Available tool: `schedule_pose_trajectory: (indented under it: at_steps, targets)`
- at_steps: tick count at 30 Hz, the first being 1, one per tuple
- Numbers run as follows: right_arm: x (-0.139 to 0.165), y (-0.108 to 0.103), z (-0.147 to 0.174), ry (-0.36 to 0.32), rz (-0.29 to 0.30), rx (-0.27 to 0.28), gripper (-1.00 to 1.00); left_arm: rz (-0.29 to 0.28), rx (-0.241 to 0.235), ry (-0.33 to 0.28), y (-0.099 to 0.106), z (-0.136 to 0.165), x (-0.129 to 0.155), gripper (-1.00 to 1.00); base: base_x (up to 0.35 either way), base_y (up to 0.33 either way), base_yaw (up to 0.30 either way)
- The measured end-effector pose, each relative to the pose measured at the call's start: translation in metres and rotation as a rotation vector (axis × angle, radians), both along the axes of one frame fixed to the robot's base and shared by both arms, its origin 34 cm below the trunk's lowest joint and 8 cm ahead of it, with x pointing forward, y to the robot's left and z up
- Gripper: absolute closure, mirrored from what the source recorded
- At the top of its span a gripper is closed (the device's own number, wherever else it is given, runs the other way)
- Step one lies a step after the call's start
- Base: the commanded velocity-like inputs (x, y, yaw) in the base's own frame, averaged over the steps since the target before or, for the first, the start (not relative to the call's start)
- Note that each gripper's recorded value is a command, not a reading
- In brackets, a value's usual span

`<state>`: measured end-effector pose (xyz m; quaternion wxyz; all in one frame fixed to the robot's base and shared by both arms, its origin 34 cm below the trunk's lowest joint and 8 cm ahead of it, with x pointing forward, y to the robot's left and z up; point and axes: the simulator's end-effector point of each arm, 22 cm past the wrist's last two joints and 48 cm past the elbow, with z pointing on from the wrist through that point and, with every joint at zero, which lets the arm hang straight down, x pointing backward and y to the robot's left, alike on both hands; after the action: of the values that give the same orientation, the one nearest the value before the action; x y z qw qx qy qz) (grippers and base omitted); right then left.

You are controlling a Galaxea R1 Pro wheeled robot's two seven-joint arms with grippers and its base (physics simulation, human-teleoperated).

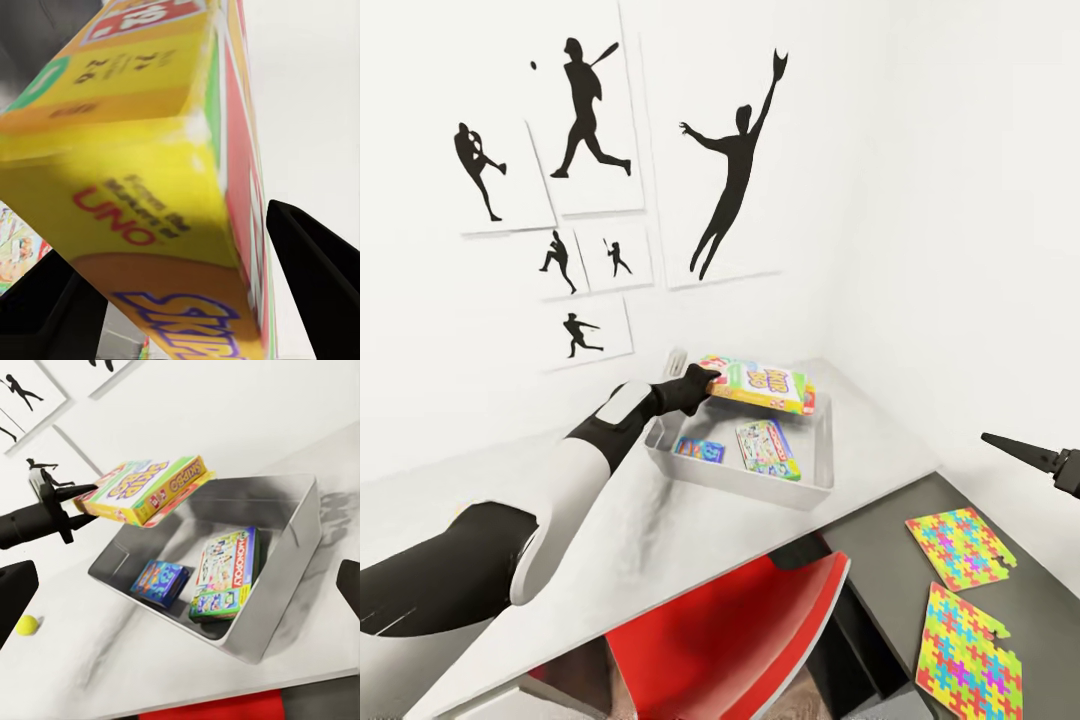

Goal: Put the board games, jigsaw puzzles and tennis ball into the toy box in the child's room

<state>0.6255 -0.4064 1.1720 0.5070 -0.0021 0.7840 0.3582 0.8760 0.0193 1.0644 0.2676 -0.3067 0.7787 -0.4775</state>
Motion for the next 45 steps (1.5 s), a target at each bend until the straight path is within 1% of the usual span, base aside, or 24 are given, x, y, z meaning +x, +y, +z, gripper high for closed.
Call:
schedule_pose_trajectory:
  at_steps: [2, 7, 12, 25, 34, 45]
  targets:
    - [0.001, 0.0, -0.002, 0.003, 0.0, 0.0, -1.0, -0.024, 0.0, 0.003, -0.003, 0.001, -0.001, 1.0, 0.0, 0.0, 0.0]
    - [0.002, 0.0, -0.006, 0.011, 0.0, -0.001, -1.0, -0.051, 0.003, 0.01, -0.004, -0.002, -0.002, 1.0, 0.0, 0.0, 0.0]
    - [0.003, 0.0, -0.009, 0.019, 0.001, 0.0, -1.0, -0.065, 0.01, 0.014, -0.003, -0.007, -0.002, 1.0, 0.0, 0.0, 0.0]
    - [0.006, 0.0, -0.02, 0.037, 0.003, 0.002, -1.0, -0.074, 0.018, 0.022, 0.0, -0.015, 0.004, 1.0, 0.0, 0.0, 0.0]
    - [0.008, 0.0, -0.027, 0.051, 0.003, 0.001, -1.0, -0.069, 0.02, 0.036, 0.002, -0.026, 0.006, 1.0, 0.0, 0.0, 0.0]
    - [0.011, -0.004, -0.033, 0.067, 0.003, -0.01, -1.0, -0.054, 0.011, 0.075, 0.002, -0.041, 0.007, 1.0, 0.0, 0.0, 0.0]
